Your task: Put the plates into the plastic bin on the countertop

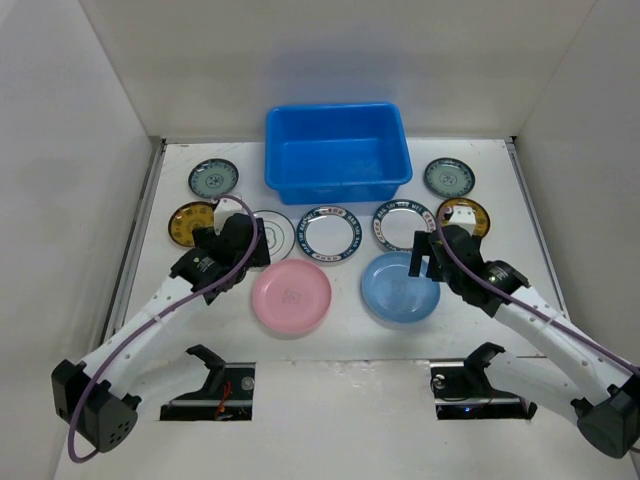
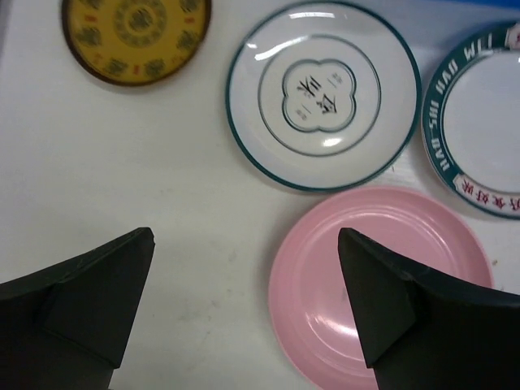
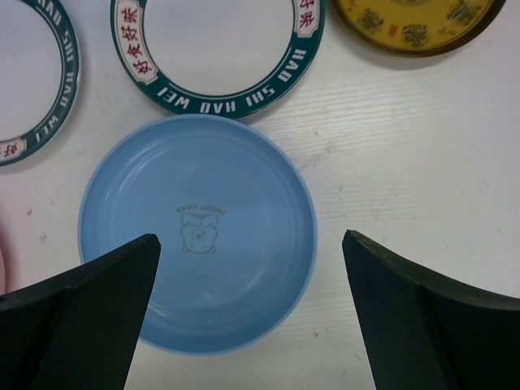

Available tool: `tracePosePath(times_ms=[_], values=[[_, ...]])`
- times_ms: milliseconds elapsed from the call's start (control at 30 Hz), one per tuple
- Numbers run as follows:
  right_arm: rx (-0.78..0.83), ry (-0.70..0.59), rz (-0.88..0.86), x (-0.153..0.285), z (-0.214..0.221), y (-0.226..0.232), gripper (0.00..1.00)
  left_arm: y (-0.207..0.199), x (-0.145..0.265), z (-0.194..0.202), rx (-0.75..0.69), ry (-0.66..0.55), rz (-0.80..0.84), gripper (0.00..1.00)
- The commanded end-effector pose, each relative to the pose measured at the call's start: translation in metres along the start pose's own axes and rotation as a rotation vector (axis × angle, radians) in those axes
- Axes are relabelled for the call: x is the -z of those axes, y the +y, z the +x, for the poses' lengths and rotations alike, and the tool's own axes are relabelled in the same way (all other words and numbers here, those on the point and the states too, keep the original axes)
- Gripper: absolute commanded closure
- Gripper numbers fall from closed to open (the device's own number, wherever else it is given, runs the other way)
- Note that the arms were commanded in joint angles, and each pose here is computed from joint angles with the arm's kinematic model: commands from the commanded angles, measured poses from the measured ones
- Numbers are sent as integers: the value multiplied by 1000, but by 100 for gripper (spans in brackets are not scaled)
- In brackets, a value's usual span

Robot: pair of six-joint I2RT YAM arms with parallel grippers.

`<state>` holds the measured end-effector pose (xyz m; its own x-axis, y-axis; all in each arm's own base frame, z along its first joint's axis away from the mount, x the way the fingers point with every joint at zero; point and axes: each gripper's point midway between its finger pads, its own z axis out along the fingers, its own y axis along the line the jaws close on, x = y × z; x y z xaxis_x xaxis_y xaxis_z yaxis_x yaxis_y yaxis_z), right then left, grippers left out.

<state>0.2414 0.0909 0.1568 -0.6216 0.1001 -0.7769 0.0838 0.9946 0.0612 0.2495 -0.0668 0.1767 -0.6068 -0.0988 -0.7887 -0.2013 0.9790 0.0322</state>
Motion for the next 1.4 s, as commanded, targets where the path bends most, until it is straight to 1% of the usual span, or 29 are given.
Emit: tracePosePath(times_ms=[0, 200, 333, 400, 567, 933, 1067, 1100, 1233, 1267, 1367], values=[[-55, -10, -83, 0, -6, 22, 0, -22, -11, 32, -9, 139, 104, 7], [-54, 5, -120, -1, -6, 34, 0, -29, -22, 62, 68, 229, 112, 15], [-43, 7, -123, -1, -6, 35, 0, -35, -20, 90, 76, 318, 121, 25], [-41, 8, -126, -1, -6, 36, 0, -34, -20, 105, 80, 350, 115, 29], [-39, 1, -144, 1, -7, 40, 0, -33, -20, 135, 118, 412, 110, 47], [-27, 2, -171, 3, -5, 48, 0, -25, -30, 176, 162, 468, 57, 55], [-27, -1, -174, 4, -3, 47, 0, -25, -30, 182, 165, 479, 47, 58], [-27, -1, -174, 4, -3, 46, 0, -26, -30, 182, 171, 479, 47, 62], [-27, -6, -176, 4, -2, 45, 0, -25, -29, 185, 183, 487, 35, 93], [-26, -8, -176, 4, -2, 45, 0, -25, -28, 184, 182, 485, 35, 99], [-29, -15, -181, 6, -3, 44, 0, -33, -18, 170, 190, 460, 70, 100]])
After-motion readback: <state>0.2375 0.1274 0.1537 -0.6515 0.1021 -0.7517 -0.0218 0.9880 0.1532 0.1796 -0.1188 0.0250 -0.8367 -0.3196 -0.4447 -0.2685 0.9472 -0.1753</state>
